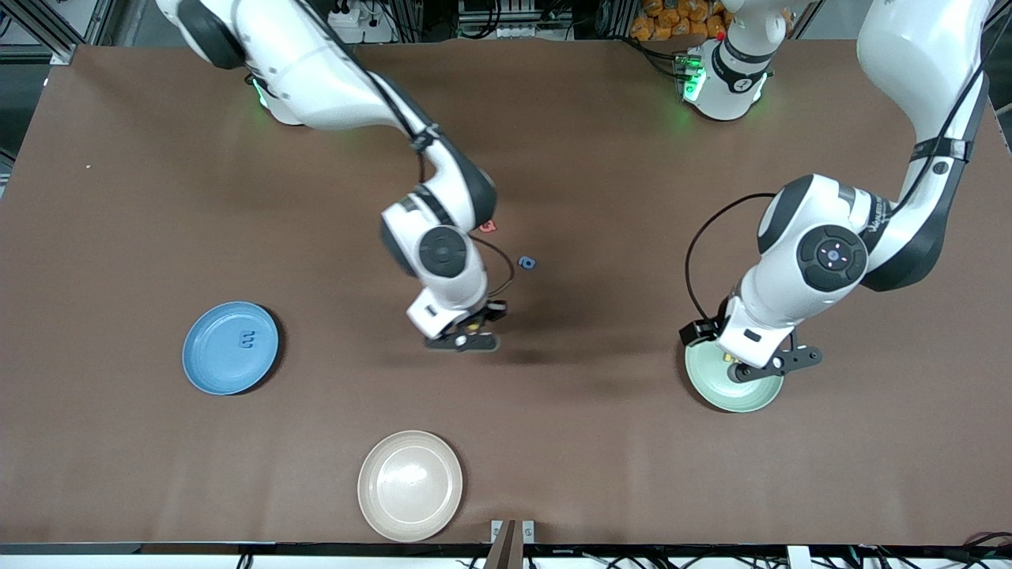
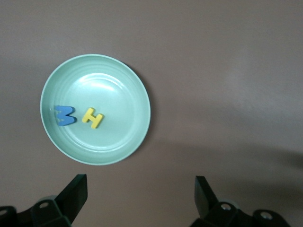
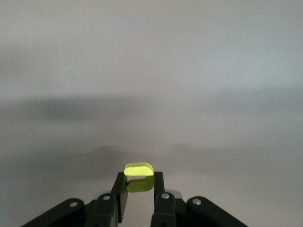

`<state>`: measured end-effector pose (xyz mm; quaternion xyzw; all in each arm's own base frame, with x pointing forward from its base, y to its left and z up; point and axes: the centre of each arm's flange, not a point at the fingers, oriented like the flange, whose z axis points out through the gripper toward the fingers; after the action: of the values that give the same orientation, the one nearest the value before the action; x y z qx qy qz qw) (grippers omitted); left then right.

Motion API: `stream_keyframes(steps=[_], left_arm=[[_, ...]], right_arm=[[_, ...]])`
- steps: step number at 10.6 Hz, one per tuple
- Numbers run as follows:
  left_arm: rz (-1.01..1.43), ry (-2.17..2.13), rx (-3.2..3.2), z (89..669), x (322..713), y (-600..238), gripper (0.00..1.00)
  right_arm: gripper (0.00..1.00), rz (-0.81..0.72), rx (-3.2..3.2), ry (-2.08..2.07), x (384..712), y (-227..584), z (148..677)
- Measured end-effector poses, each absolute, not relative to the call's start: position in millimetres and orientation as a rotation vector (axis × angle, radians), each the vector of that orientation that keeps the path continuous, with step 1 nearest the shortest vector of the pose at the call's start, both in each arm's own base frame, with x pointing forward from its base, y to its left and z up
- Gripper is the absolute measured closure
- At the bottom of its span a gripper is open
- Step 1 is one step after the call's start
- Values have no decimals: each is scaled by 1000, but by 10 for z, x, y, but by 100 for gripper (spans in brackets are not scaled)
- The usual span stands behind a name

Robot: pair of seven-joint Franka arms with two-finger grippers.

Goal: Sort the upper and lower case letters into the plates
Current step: 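Place the yellow u on the blue plate while the left gripper reaches the letters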

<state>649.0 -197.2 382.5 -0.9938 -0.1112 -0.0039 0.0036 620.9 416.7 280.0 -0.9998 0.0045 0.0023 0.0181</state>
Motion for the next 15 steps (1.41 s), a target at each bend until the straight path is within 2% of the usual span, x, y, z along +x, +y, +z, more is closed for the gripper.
stream_keyframes(steps=[2, 4, 8, 11, 15], left_arm=[[-2, -370, -3129, 3893, 6375, -2256, 0], [14, -392, -3130, 3878, 6169, -2730, 0], [116, -410, -3103, 3501, 5491, -3894, 0], [134, -501, -3058, 3099, 5058, -4491, 0], [177, -694, -3042, 2672, 4501, -5119, 0]], right_arm=[[74, 46, -3122, -42, 6569, 3431, 3031], [74, 93, -3145, -55, 6862, 2644, 2981], [74, 117, -3177, -139, 7239, 836, 2956], [74, 109, -3160, -213, 7091, -66, 2868], [74, 58, -3156, -271, 6640, 42, 2645]])
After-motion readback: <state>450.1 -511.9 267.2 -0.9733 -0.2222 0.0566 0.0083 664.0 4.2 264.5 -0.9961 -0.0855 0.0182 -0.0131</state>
